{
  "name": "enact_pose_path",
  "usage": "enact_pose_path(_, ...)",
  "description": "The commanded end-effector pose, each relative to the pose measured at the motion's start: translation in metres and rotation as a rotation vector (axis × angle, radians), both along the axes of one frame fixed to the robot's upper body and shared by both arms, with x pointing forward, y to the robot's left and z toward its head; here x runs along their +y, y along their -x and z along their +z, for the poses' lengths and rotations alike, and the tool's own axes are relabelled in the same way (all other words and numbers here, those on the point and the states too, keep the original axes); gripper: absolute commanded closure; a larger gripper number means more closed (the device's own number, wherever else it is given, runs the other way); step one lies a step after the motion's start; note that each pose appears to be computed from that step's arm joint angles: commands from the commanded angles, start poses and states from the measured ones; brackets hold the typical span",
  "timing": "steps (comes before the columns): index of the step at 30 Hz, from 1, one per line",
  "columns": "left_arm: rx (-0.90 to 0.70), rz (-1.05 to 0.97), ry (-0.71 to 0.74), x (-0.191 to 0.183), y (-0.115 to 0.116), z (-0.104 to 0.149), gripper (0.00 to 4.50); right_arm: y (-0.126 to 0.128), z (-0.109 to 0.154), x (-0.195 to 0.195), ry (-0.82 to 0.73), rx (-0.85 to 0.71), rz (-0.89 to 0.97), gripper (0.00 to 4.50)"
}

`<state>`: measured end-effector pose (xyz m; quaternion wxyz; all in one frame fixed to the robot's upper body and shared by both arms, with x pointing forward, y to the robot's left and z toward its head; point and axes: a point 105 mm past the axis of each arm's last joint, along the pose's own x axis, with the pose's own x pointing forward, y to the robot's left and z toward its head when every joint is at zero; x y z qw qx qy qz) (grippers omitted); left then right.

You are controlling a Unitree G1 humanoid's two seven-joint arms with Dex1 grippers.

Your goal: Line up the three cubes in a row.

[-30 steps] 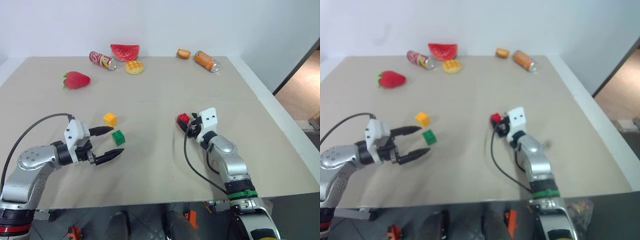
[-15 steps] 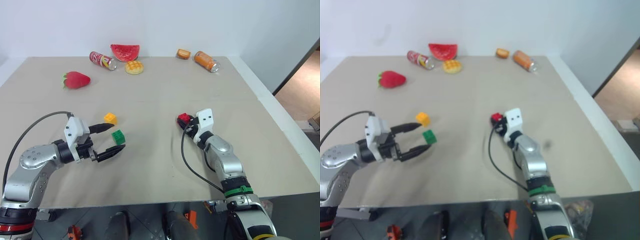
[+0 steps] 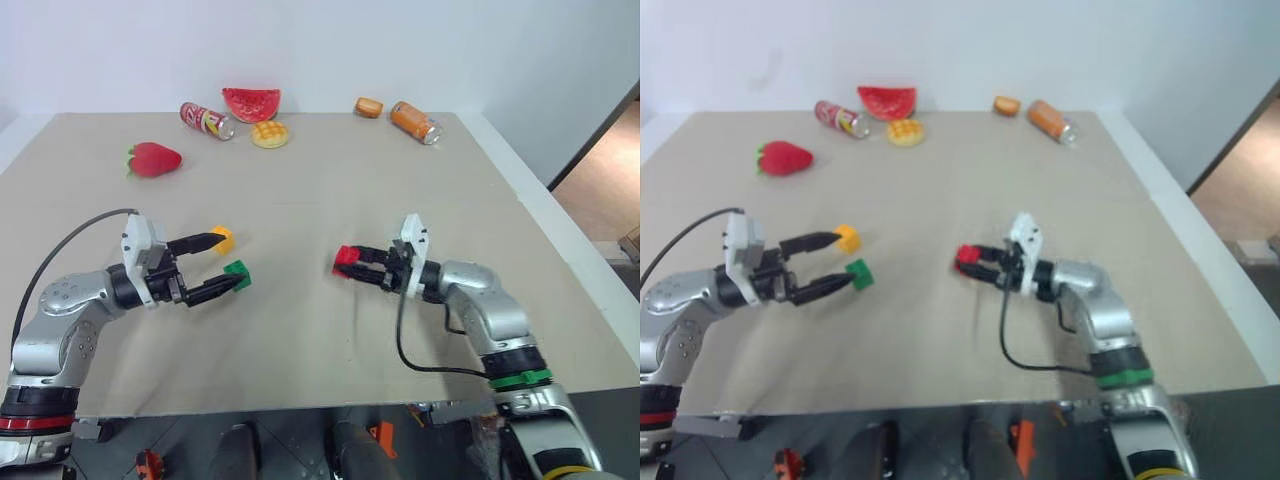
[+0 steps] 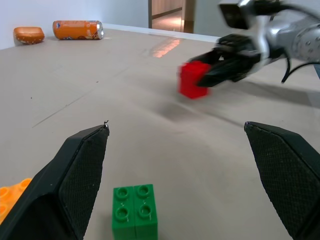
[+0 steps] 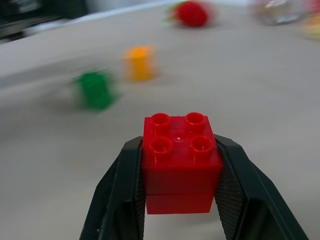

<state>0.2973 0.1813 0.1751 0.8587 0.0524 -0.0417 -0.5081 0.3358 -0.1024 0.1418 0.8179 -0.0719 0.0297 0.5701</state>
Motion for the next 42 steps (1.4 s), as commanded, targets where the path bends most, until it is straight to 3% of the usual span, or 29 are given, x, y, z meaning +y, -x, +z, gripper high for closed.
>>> enact_pose_path(1, -0.036, -0.001, 0.000, 0.002, 0.001, 0.008, 0.00, 0.010, 0.007, 0.006, 0.047, -0.021, 0.149, 3.26)
enact_pose_path(20, -0.019, 0.047, -0.002, 0.013, 0.016, 0.008, 0.00, -0.007, -0.020, 0.004, 0.136, -0.082, 0.245, 3.26)
enact_pose_path(29, -0.017, 0.051, -0.007, 0.013, 0.014, 0.008, 0.00, -0.015, -0.028, -0.001, 0.172, -0.088, 0.198, 3.26)
enact_pose_path(31, -0.019, 0.053, -0.007, 0.012, 0.013, 0.007, 0.00, -0.018, -0.029, -0.001, 0.168, -0.091, 0.174, 2.23)
enact_pose_path(38, -0.014, 0.060, -0.003, 0.011, 0.013, 0.003, 0.00, -0.017, -0.036, -0.011, 0.198, -0.054, 0.151, 0.05)
enact_pose_path(42, 0.013, 0.050, -0.022, 0.009, 0.014, -0.006, 0.00, -0.011, -0.031, -0.023, 0.225, -0.020, 0.174, 0.05)
